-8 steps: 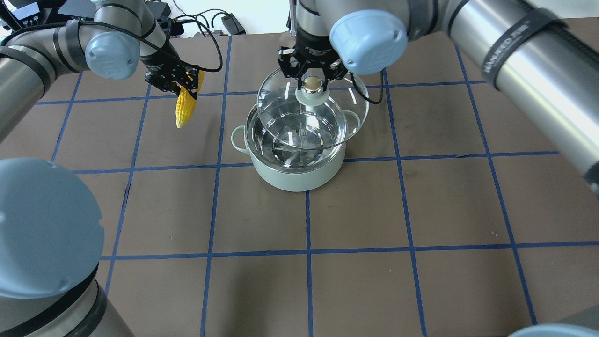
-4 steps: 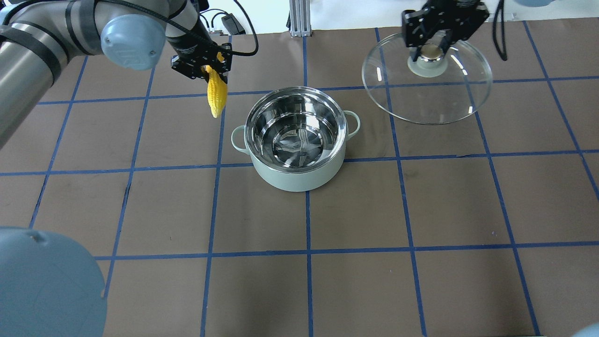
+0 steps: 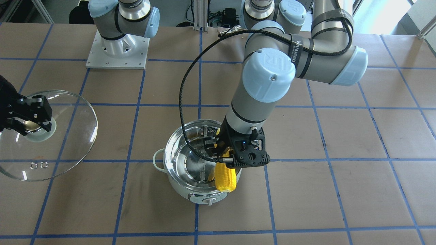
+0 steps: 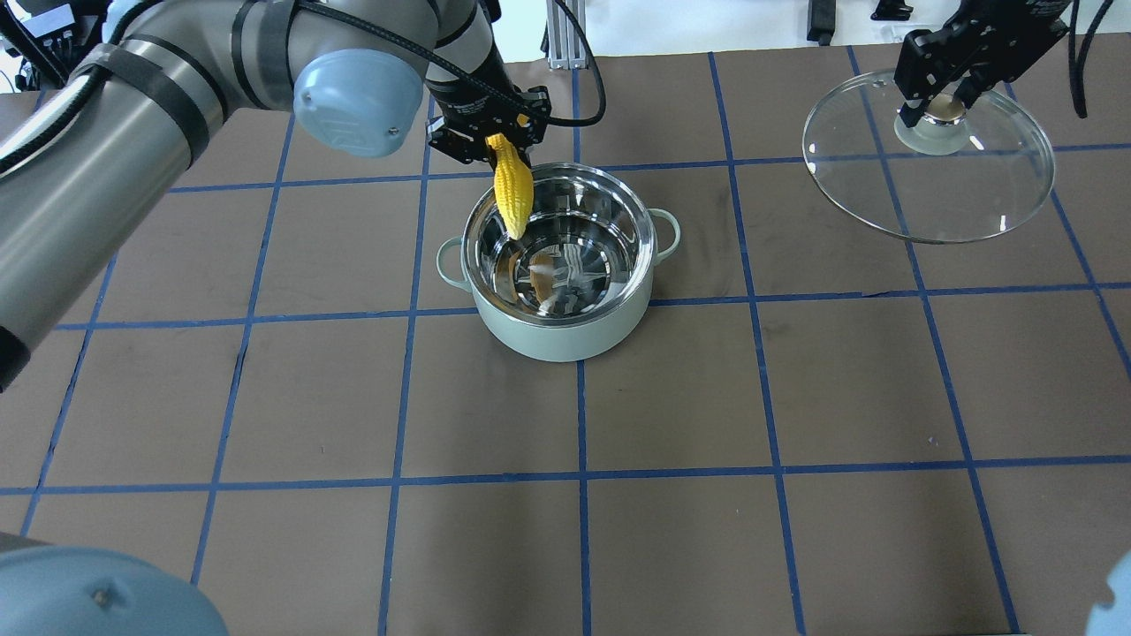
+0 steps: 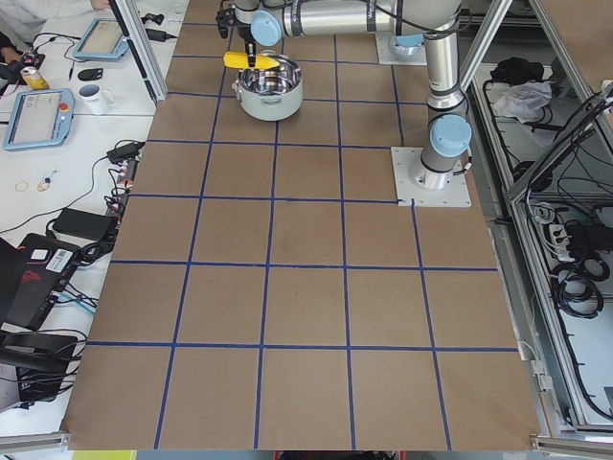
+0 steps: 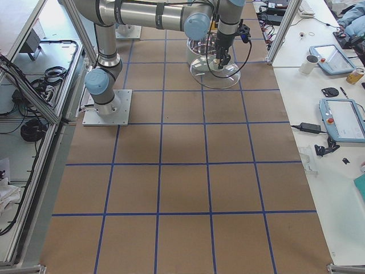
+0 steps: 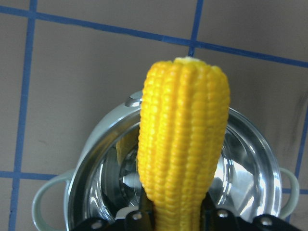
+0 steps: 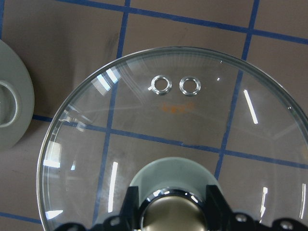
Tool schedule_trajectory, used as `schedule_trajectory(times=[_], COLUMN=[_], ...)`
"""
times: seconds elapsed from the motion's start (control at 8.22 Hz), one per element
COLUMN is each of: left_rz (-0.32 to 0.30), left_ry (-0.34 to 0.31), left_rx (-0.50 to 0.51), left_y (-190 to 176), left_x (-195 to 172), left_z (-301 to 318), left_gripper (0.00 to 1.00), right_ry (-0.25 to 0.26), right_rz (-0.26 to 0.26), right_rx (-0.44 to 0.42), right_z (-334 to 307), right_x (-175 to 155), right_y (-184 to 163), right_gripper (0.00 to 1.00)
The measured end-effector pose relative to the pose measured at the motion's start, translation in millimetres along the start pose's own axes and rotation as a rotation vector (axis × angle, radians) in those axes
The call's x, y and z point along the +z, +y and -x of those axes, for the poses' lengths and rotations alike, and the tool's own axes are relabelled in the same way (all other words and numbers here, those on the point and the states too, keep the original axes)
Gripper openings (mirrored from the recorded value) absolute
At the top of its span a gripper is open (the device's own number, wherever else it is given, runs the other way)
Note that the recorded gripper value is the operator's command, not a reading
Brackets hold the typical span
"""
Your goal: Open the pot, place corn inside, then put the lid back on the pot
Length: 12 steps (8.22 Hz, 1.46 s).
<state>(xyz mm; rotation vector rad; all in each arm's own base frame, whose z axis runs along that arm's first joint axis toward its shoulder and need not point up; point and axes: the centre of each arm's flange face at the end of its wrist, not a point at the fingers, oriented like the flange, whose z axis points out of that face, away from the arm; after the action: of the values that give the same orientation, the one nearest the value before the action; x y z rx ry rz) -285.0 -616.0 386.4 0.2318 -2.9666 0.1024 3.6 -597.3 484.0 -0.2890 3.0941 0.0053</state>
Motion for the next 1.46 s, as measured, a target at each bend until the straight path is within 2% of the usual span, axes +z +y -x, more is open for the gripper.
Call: schedule_trajectory(times=[0.36,0.73,1.09,1.22,1.34,1.46], left_rz=[0.064,0.154,0.189,0.187,0.180,0.173], left_ry=[0.035,0.003,-0.015,-0.015,-0.012,-0.009], left_rx=[0.009,-0.008,-0.045,-0.045,-0.044,-0.044], left_y=[21.6,42.1,45.1,44.0,41.8,39.3], left_x=[20.9,67.6,92.8,95.8,100.2,106.1], left_z=[-25.7,-13.8,-11.0,-11.2,-11.6,-11.9], left_gripper=[0.00,0.00,0.00,0.08,0.43,0.94], right_ry=[-0.007,-0.013,-0.016,-0.016,-0.016,-0.016], right_rz=[0.012,0.017,0.018,0.018,0.018,0.019], right_rx=[-0.006,-0.007,0.000,0.001,0.002,0.005], right_z=[-8.8,-8.5,-5.7,-4.9,-4.1,-3.2], right_x=[7.3,10.3,12.0,12.0,11.9,12.0], right_y=[4.3,5.4,5.8,5.7,5.7,5.5], right_gripper=[0.12,0.12,0.11,0.11,0.11,0.11])
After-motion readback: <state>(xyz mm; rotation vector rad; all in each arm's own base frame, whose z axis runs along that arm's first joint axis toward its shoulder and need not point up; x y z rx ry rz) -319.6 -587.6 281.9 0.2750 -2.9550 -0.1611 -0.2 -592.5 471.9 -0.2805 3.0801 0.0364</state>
